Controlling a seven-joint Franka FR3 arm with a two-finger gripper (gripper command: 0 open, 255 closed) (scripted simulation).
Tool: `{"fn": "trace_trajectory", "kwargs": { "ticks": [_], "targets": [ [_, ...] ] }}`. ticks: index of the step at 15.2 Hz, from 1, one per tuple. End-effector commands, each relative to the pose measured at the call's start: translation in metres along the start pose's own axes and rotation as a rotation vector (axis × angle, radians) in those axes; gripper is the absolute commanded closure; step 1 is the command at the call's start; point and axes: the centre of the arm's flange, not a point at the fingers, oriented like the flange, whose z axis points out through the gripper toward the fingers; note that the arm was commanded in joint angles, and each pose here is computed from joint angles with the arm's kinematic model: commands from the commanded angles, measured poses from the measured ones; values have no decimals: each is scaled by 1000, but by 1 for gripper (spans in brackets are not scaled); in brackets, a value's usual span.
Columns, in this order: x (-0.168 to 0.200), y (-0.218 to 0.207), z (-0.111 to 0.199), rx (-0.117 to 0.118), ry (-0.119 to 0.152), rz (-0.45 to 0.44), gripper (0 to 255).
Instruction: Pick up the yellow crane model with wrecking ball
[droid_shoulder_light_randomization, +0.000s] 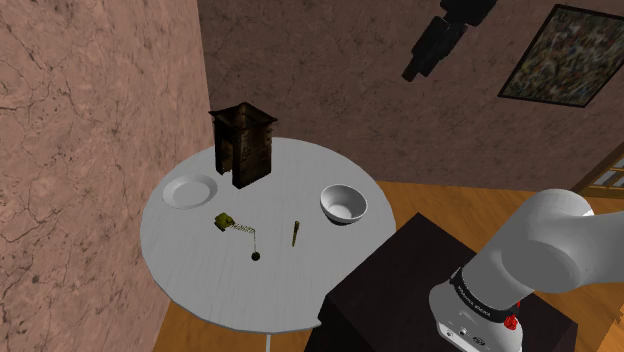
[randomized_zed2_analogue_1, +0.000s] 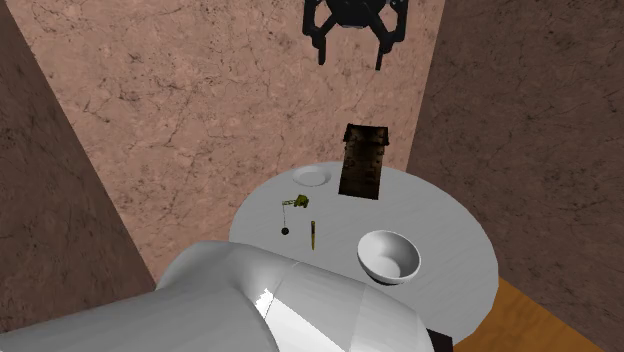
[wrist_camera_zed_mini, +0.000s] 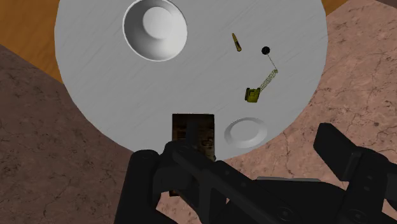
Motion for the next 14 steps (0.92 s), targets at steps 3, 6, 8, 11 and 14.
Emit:
{"fn": "trace_trajectory", "kwargs": {
  "ticks": [3,6,8,11,14],
  "targets": [
    [14,-9,22,-2,-15,0,0],
    [35,-21,56,-5,-38,0,0],
    [48,-30,79,-7,-54,0,0],
    [67,-42,113,-10,-77,1,0],
    [85,-55,148,-13,-100,1,0]
  ]
}}
